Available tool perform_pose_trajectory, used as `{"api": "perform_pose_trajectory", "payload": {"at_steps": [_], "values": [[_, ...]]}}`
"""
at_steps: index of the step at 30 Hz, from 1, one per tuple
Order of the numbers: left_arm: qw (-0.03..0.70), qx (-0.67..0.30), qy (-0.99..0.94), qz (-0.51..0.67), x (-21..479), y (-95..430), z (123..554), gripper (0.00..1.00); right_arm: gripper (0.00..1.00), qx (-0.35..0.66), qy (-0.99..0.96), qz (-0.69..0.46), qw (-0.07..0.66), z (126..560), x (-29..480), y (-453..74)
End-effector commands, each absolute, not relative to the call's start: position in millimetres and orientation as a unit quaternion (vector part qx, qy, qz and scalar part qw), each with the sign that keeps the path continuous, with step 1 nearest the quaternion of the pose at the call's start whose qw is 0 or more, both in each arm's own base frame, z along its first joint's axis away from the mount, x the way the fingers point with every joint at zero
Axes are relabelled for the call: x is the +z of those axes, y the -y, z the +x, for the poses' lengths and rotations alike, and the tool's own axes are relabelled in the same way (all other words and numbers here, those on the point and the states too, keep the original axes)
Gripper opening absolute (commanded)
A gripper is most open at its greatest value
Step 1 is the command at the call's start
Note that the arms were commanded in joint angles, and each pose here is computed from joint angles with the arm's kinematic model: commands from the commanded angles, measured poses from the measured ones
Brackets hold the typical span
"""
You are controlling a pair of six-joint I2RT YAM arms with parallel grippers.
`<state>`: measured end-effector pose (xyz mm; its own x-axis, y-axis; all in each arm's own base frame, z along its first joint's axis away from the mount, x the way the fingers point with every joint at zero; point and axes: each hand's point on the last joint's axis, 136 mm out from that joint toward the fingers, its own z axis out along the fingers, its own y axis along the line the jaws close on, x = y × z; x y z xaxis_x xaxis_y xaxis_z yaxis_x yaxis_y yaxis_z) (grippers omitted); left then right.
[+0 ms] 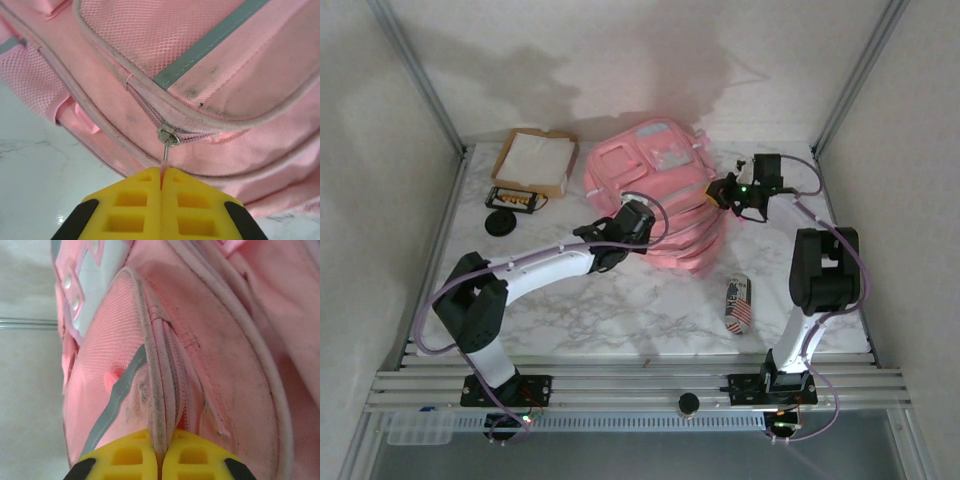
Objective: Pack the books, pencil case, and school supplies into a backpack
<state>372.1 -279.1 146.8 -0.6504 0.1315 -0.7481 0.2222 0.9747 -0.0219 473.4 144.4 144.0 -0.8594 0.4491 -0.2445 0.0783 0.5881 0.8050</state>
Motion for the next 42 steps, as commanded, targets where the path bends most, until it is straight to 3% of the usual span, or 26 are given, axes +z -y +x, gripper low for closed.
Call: {"api": "perform_pose_trajectory", "payload": {"at_steps": [1,6,12,13,14,15,18,21,27,30,37,42], "values": [[0.362,0.035,-0.928,0.082,119.9,233.0,361.4,0.0,0.0,0.348,-0.86,0.169,0.334,521.4,167.2,-94.3],[0.346,0.087,-0.934,0.026,101.3,185.6,383.3,0.0,0.0,0.329,-0.868,0.167,0.332,520.9,163.7,-88.7],[0.358,0.041,-0.931,0.05,107.7,210.7,383.8,0.0,0.0,0.361,-0.869,0.14,0.308,510.9,165.9,-111.9],[0.363,0.03,-0.93,0.052,112.6,215.9,382.9,0.0,0.13,0.357,-0.874,0.135,0.302,505.1,165.1,-115.2],[0.368,0.016,-0.928,0.059,118.7,221.9,382.1,0.0,0.32,0.349,-0.878,0.136,0.3,500.1,164.3,-114.2],[0.376,0.005,-0.924,0.072,125.0,229.1,379.6,0.05,0.43,0.337,-0.883,0.142,0.295,492.8,162.5,-110.1],[0.407,-0.018,-0.91,0.083,147.6,241.5,381.3,0.33,0.58,0.296,-0.896,0.151,0.293,465.1,165.3,-95.3],[0.436,-0.038,-0.891,0.118,167.5,262.2,384.4,0.6,0.67,0.257,-0.912,0.165,0.274,423.9,163.1,-86.0],[0.466,-0.043,-0.848,0.251,174.5,313.4,397.1,0.95,0.87,0.181,-0.935,0.191,0.237,334.7,146.0,-68.7],[0.477,-0.019,-0.822,0.309,175.3,336.2,409.3,1.0,0.98,0.169,-0.942,0.204,0.206,297.6,129.1,-69.6],[0.422,0.028,-0.806,0.414,141.2,370.2,428.5,1.0,0.99,0.172,-0.945,0.221,0.17,252.0,101.5,-76.2],[0.419,0.089,-0.8,0.42,127.2,369.8,452.8,1.0,0.99,0.174,-0.948,0.219,0.153,241.2,84.5,-84.6]]}}
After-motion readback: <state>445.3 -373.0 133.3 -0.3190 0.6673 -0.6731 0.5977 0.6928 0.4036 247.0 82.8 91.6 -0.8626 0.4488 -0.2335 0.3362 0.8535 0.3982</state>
